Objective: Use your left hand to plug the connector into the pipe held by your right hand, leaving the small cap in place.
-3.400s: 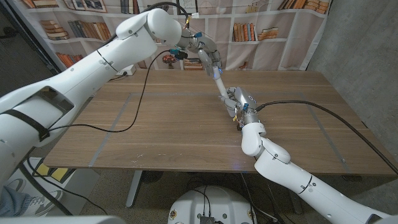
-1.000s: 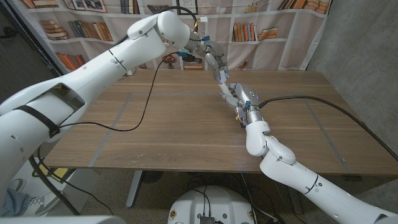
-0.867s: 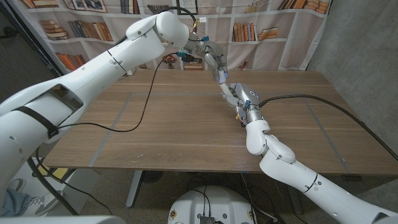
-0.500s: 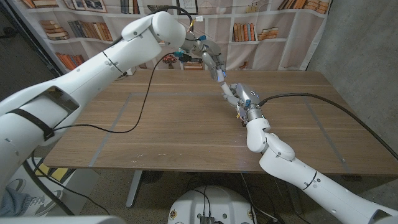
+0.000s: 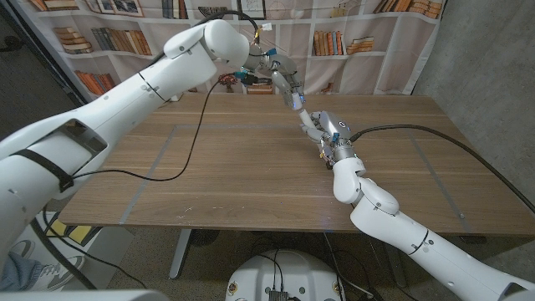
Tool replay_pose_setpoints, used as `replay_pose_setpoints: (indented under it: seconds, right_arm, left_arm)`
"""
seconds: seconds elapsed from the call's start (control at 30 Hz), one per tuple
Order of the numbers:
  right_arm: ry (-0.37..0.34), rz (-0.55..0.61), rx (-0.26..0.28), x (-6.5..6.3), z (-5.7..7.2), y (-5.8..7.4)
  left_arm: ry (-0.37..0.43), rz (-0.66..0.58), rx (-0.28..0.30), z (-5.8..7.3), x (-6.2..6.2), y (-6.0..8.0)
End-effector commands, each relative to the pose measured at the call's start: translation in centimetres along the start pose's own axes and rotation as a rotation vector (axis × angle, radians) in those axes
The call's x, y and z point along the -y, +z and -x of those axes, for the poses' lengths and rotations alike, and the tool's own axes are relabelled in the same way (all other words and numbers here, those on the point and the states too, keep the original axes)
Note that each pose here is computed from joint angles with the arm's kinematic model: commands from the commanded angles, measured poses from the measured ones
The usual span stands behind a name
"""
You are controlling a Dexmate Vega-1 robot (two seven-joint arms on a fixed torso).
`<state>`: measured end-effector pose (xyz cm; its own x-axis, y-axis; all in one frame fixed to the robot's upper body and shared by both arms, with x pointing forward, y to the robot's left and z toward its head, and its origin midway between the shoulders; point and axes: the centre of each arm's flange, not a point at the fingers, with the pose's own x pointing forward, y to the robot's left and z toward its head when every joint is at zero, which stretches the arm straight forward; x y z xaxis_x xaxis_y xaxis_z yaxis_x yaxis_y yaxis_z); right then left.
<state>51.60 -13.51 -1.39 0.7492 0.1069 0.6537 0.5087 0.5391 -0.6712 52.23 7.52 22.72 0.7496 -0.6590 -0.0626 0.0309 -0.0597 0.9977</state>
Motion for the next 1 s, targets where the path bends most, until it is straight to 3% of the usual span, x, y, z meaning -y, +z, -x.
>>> replay_pose_setpoints:
  seconds: [0.03, 0.67, 1.0]
  right_arm:
    - [-0.009, -0.018, 0.005, 0.28, 0.21, 0.64]
    - [0.001, -0.021, -0.01, -0.09, -0.25, 0.87]
    - [-0.007, -0.02, -0.023, 0.24, -0.48, 0.56]
  left_arm:
    - [-0.01, 0.0, 0.02, -1.02, 0.22, 0.11]
    - [-0.026, 0.003, 0.056, -1.91, 0.34, 0.65]
    - [-0.023, 0.017, 0.043, -1.77, 0.44, -0.04]
